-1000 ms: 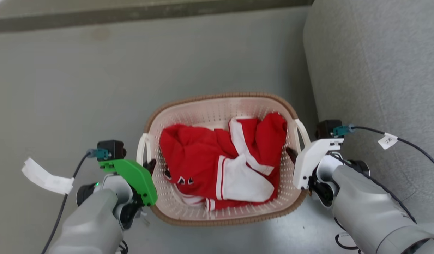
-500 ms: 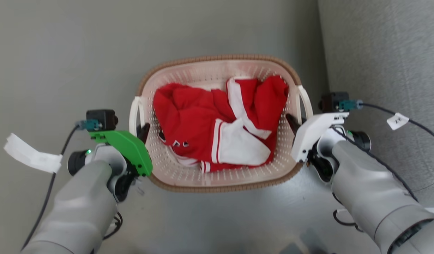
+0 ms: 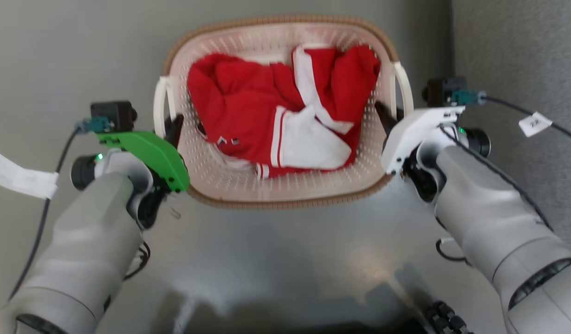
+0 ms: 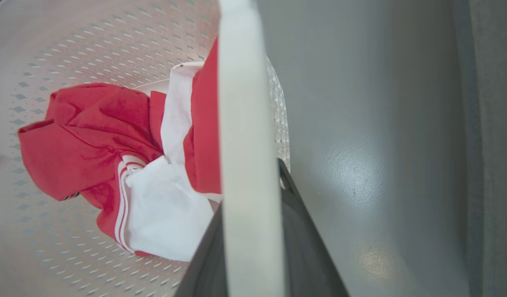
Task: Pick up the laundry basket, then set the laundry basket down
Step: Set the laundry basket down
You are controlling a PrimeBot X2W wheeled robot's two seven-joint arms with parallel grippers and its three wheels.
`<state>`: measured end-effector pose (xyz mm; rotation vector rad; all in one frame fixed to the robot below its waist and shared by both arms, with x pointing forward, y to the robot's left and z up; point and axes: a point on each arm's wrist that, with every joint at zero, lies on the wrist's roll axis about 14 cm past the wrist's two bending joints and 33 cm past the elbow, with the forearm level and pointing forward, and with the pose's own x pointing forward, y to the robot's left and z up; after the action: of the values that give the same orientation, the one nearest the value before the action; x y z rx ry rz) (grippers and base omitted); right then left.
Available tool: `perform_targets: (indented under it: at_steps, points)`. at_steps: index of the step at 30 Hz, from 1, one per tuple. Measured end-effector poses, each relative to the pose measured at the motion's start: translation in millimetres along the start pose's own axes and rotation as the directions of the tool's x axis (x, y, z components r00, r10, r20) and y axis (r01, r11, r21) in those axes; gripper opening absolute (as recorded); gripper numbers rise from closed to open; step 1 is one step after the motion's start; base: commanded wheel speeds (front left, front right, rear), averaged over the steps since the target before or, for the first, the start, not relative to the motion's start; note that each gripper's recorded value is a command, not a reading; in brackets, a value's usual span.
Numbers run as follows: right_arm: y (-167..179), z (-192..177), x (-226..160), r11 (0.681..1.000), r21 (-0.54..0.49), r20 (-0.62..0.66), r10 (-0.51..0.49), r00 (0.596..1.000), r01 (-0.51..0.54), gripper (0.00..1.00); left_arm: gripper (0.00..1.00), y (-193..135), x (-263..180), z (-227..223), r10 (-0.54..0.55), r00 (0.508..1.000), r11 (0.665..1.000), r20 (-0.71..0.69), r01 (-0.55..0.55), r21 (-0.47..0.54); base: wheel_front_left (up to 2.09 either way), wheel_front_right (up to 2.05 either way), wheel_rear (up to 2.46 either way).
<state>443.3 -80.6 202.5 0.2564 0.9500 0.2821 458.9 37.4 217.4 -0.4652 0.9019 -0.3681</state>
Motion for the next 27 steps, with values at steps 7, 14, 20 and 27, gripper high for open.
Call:
perform_targets:
  at_steps: [7, 14, 20, 27]
  points:
    - [-7, -5, 25, 1.000, 0.000, -0.008, 0.004, 1.000, -0.004, 0.00, 0.00, 16, 22, -4, 0.007, 1.000, 1.000, -0.010, -0.007, -0.005, 0.00, 0.00, 0.00]
    - [-14, -20, 47, 1.000, 0.016, -0.029, 0.005, 1.000, -0.004, 0.00, 0.00, 34, 40, -19, 0.021, 0.999, 1.000, -0.032, -0.021, -0.016, 0.00, 0.00, 0.00]
    - [-21, -35, 58, 1.000, 0.029, -0.049, 0.001, 0.999, 0.000, 0.00, 0.00, 43, 51, -32, 0.024, 0.999, 0.999, -0.049, -0.025, -0.021, 0.00, 0.00, 0.00]
    - [-24, -44, 66, 0.999, 0.038, -0.055, 0.002, 0.998, 0.000, 0.00, 0.00, 51, 58, -40, 0.028, 0.998, 0.999, -0.054, -0.029, -0.018, 0.00, 0.00, 0.00]
